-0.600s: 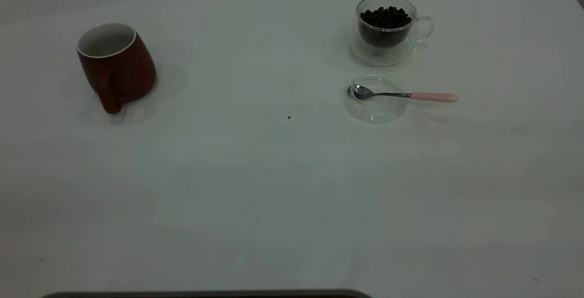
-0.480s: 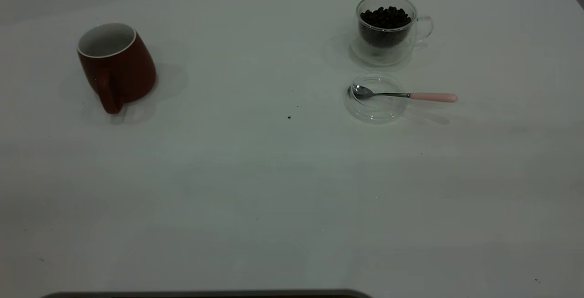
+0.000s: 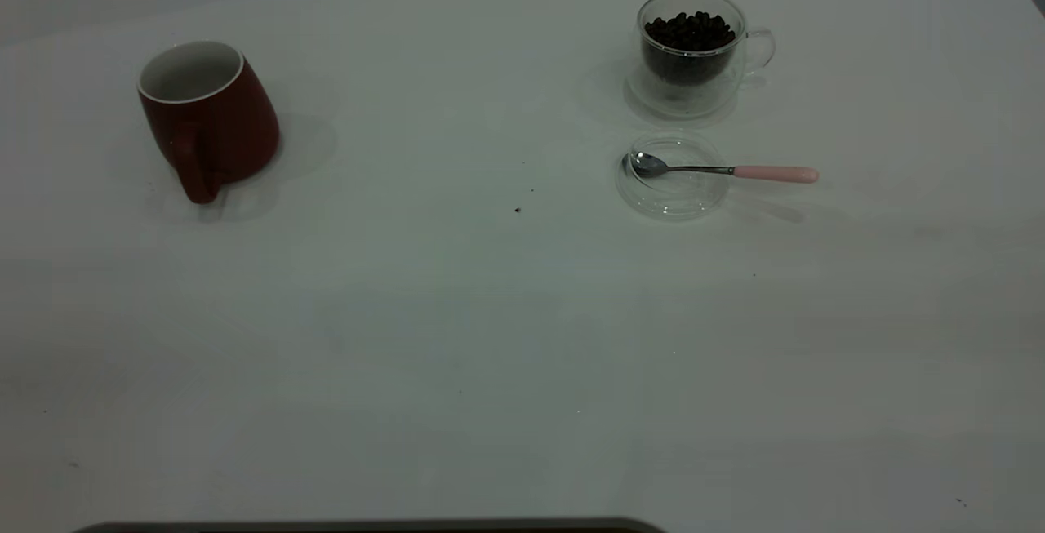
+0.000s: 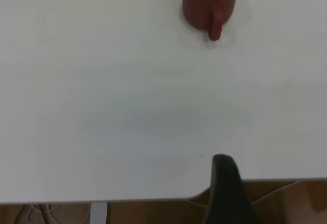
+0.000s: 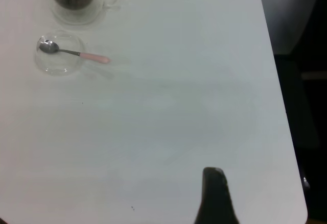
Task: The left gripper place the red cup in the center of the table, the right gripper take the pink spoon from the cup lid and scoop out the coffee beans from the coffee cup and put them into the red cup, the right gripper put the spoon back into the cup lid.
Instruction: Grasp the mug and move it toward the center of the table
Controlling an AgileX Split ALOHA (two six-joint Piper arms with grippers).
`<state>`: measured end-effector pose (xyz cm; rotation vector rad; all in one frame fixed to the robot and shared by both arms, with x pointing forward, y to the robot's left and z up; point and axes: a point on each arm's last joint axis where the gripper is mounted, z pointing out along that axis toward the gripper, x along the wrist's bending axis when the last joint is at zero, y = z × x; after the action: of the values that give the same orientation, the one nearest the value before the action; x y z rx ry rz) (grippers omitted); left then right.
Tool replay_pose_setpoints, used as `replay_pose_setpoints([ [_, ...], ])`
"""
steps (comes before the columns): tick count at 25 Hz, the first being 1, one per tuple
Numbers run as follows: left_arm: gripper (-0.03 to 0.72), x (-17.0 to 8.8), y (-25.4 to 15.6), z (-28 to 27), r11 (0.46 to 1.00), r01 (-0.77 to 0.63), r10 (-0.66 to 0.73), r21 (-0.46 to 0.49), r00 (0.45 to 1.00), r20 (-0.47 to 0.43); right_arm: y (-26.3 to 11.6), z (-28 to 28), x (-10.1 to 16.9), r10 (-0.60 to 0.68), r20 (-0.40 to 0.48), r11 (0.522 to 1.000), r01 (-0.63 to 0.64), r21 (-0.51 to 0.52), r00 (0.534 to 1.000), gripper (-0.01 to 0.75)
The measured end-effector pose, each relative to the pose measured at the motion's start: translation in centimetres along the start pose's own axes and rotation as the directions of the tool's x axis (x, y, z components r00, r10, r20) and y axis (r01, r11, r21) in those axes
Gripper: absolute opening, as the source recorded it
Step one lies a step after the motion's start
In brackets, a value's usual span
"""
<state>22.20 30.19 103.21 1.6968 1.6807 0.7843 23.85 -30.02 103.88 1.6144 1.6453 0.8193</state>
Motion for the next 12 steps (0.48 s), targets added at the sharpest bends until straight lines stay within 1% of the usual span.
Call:
replay_pose_setpoints([
  [8, 0.529, 0.0, 0.0, 0.0, 1.0, 0.006, -0.006, 0.0, 1.0, 0.004, 0.0, 0.0, 0.0, 0.0, 0.0, 1.0, 0.0, 0.0, 1.0, 0.575],
  [10, 0.529, -0.3, 0.2, -0.2, 0.999, 0.027, -0.026, -0.02, 0.999, 0.031, 0.0, 0.0, 0.0, 0.0, 0.0, 1.0, 0.0, 0.0, 1.0, 0.575],
  [12, 0.529, -0.7, 1.4, -0.7, 0.996, 0.057, -0.052, -0.067, 0.995, 0.081, 0.0, 0.0, 0.0, 0.0, 0.0, 1.0, 0.0, 0.0, 1.0, 0.575],
])
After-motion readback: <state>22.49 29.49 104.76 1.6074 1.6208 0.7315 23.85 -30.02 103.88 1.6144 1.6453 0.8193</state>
